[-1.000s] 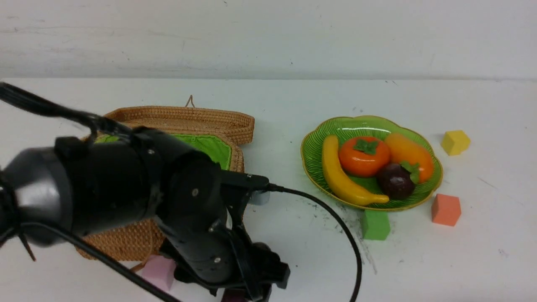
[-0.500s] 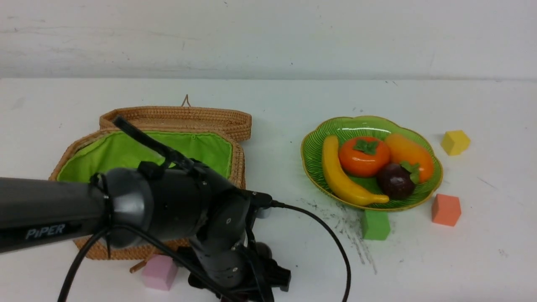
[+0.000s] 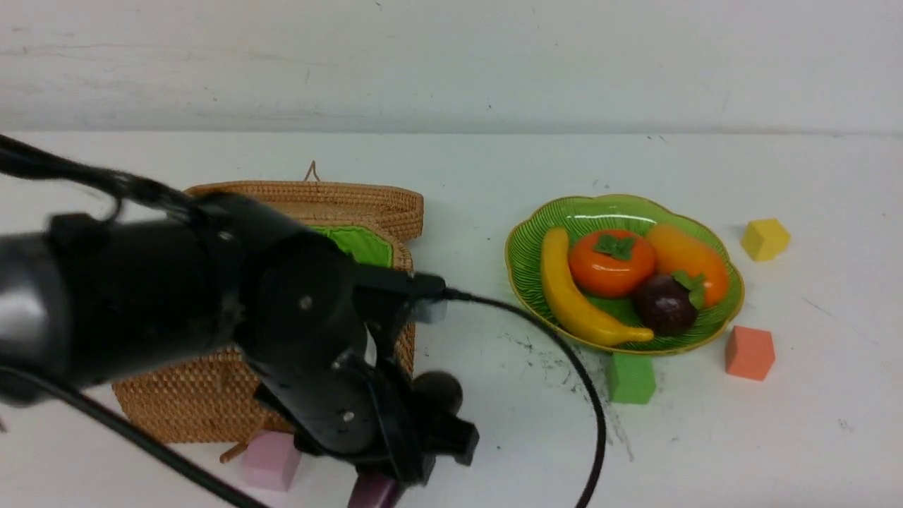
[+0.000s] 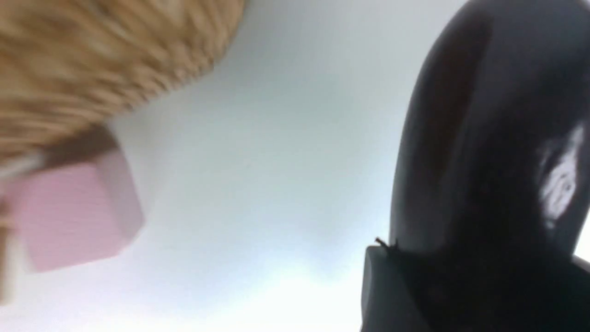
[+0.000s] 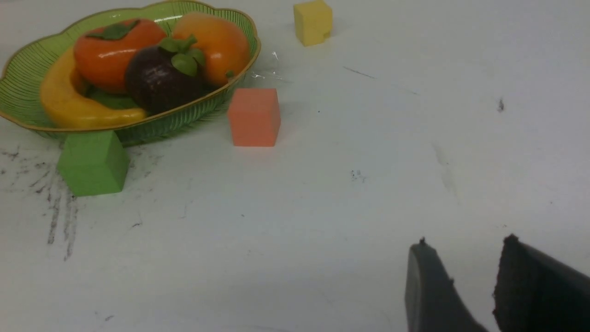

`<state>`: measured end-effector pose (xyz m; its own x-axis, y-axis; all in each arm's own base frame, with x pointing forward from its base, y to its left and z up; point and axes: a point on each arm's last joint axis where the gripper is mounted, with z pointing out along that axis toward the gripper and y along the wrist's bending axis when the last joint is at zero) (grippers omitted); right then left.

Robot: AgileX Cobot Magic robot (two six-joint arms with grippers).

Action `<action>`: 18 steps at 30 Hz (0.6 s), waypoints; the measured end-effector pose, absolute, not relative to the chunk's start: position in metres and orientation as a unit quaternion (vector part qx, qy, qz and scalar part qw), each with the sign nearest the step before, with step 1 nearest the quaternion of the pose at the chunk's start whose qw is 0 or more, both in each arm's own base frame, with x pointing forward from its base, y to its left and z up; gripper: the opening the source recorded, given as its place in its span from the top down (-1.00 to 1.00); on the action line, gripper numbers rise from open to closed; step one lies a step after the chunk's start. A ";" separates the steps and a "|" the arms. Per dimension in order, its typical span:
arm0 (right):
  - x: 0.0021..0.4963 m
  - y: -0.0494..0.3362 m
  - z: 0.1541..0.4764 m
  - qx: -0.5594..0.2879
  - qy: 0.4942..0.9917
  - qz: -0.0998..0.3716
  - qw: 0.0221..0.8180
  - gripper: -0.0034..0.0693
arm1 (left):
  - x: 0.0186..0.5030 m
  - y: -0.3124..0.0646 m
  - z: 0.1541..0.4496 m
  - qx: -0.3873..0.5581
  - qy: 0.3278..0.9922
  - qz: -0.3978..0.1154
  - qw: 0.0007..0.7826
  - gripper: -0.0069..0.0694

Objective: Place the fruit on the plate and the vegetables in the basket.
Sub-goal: Use the left arm to grab an eggplant and put it into the left basket

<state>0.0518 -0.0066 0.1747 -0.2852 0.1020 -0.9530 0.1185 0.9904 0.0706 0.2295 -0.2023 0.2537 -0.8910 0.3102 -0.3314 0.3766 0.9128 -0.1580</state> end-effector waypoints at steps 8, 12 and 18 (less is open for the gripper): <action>0.052 -0.007 0.175 0.069 0.802 -0.007 0.594 0.25 | 0.262 -0.144 0.341 0.162 0.943 -0.028 0.290 -0.14; 0.052 -0.007 0.175 0.069 0.802 -0.007 0.594 0.25 | 0.295 -0.113 0.338 0.221 0.919 0.053 0.322 -0.14; 0.052 -0.007 0.175 0.069 0.802 -0.007 0.594 0.25 | 0.330 -0.108 0.313 0.376 0.858 0.130 0.324 -0.14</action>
<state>0.0518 -0.0066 0.1747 -0.2852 0.1020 -0.9530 0.1185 0.9904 0.0706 0.3295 -0.1076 0.3134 -0.5070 0.7297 -0.4588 0.5613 0.6834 0.4668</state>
